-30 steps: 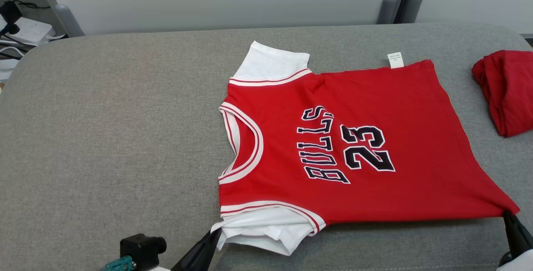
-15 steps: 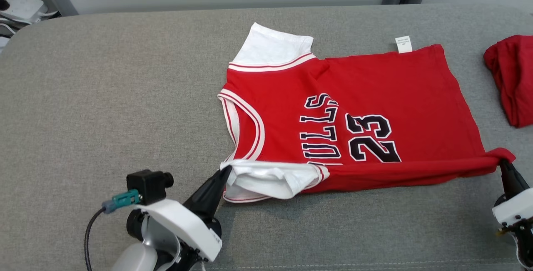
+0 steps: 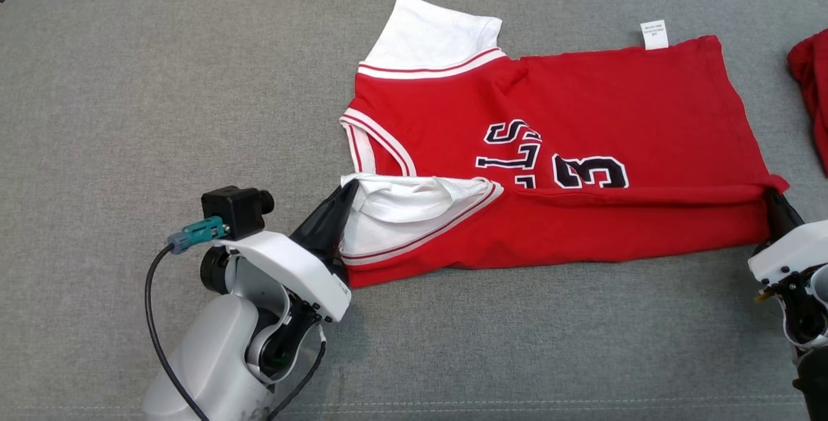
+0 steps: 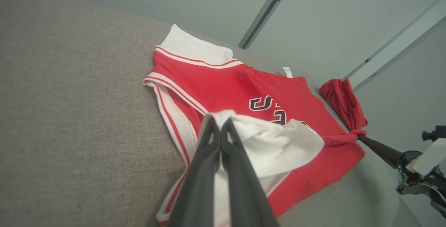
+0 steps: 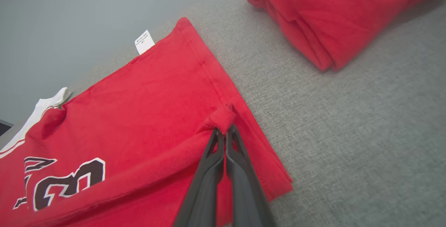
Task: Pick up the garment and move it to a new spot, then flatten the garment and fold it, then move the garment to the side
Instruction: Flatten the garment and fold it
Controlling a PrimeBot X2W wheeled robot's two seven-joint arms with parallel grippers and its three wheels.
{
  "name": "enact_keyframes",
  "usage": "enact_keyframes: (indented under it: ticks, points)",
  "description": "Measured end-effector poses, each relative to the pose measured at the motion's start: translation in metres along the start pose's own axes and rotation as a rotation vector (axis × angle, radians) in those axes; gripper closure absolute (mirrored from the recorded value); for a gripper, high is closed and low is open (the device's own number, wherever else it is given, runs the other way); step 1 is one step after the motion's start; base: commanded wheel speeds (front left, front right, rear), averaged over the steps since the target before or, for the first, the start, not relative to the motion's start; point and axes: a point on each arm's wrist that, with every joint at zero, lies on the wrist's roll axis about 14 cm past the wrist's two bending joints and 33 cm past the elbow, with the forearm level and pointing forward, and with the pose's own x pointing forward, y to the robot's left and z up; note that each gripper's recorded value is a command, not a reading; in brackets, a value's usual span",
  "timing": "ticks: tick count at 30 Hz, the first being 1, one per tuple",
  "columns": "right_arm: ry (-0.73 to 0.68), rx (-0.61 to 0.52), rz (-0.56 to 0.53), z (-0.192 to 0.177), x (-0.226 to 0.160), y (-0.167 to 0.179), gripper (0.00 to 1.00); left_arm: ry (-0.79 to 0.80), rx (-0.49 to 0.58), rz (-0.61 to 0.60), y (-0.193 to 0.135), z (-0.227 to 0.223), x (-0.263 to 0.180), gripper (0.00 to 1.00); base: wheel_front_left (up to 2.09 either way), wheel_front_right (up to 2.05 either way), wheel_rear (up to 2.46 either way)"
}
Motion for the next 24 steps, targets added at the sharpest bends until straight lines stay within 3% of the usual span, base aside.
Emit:
enact_keyframes:
  ticks: [11, 12, 16, 18, 19, 20, 21, 24]
  points:
    - [0.018, -0.077, 0.012, -0.002, 0.026, 0.014, 1.00, 0.071, 0.035, 0.017, 0.014, -0.016, 0.028, 1.00, 0.00, 0.00, 0.00]
    - [0.022, -0.089, 0.011, -0.003, 0.027, 0.014, 1.00, 0.074, 0.038, 0.017, 0.014, -0.017, 0.030, 0.95, 0.00, 0.00, 0.00]
    - [0.026, -0.121, 0.005, -0.006, 0.031, 0.014, 1.00, 0.091, 0.049, 0.021, 0.016, -0.022, 0.034, 0.56, 0.00, 0.00, 0.00]
    - [0.022, -0.126, 0.004, -0.005, 0.032, 0.015, 0.71, 0.091, 0.048, 0.019, 0.015, -0.023, 0.035, 0.01, 0.00, 0.00, 0.00]
    - [0.023, -0.130, 0.004, -0.006, 0.032, 0.016, 0.64, 0.089, 0.048, 0.019, 0.015, -0.023, 0.034, 0.00, 0.00, 0.00, 0.00]
    - [0.019, -0.134, 0.005, -0.005, 0.032, 0.016, 0.50, 0.086, 0.048, 0.022, 0.015, -0.024, 0.034, 0.00, 0.00, 0.00, 0.00]
    - [0.011, -0.139, 0.007, -0.004, 0.031, 0.017, 0.02, 0.081, 0.045, 0.024, 0.016, -0.023, 0.034, 0.00, 0.00, 0.00, 0.00]
    - [-0.036, -0.156, 0.026, 0.003, 0.029, 0.023, 0.00, 0.047, 0.053, 0.027, 0.015, -0.018, 0.032, 0.00, 0.00, 0.00, 0.00]
